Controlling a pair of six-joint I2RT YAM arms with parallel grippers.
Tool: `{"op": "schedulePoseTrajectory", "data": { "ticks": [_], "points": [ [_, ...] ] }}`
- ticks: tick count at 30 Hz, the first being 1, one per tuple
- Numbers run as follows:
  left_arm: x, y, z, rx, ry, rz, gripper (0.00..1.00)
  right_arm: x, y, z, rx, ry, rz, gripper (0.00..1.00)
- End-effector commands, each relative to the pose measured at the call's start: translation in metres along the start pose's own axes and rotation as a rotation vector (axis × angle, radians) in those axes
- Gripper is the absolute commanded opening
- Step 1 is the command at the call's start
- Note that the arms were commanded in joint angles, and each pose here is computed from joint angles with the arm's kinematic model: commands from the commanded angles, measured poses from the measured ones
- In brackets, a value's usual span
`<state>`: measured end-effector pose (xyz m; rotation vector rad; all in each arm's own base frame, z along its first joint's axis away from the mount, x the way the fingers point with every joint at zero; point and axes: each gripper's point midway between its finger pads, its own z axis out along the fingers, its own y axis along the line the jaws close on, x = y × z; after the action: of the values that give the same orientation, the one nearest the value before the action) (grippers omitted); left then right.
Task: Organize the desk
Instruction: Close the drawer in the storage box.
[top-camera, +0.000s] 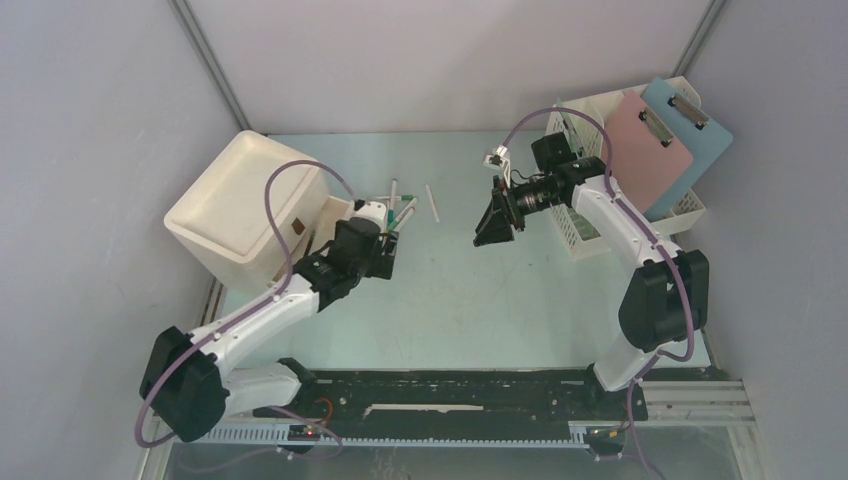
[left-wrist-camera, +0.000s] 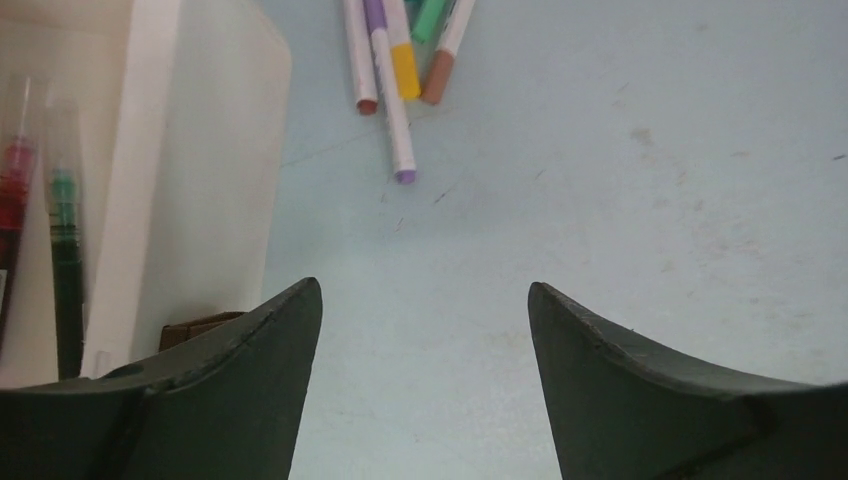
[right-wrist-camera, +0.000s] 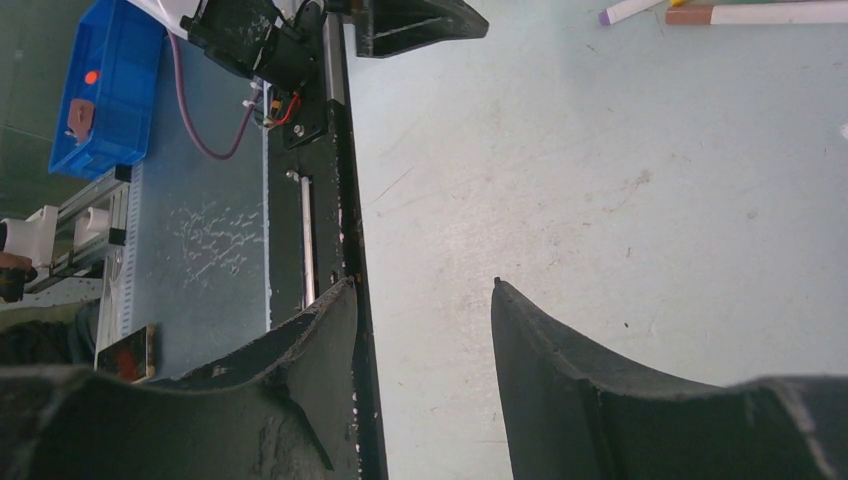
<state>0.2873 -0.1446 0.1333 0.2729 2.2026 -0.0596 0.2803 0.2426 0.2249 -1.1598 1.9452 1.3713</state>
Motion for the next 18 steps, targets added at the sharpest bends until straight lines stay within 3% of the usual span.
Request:
{"op": "schedulePoseTrajectory", "data": {
  "ticks": [1, 5, 6, 12, 14, 15, 18],
  "points": [
    [0.002, 0.018, 0.009, -0.119, 0.030, 0.035, 0.73, -0.005, 0.011, -0.007, -0.008, -0.022, -0.039, 0.59],
    [0.008, 0.038, 0.016, -0.241, 0.067, 0.086, 0.30, -0.005, 0.010, -0.007, -0.006, -0.022, -0.036, 0.59],
    [0.009, 0.045, 0.017, -0.277, 0.073, 0.092, 0.23, -0.005, 0.010, -0.007, -0.006, -0.022, -0.036, 0.59],
    [0.009, 0.087, 0.018, -0.430, 0.097, 0.047, 0.12, -0.004, 0.009, -0.007, -0.005, -0.022, -0.036, 0.59],
    [0.002, 0.099, 0.014, -0.478, 0.078, 0.027, 0.17, -0.004, 0.009, -0.007, -0.007, -0.022, -0.034, 0.59],
    [-0.001, 0.105, 0.012, -0.507, 0.066, 0.017, 0.25, -0.004, 0.009, -0.007, -0.008, -0.021, -0.033, 0.59],
    [-0.013, 0.114, 0.009, -0.553, 0.025, -0.009, 0.65, -0.004, 0.009, -0.007, -0.007, -0.021, -0.036, 0.59]
  ]
}}
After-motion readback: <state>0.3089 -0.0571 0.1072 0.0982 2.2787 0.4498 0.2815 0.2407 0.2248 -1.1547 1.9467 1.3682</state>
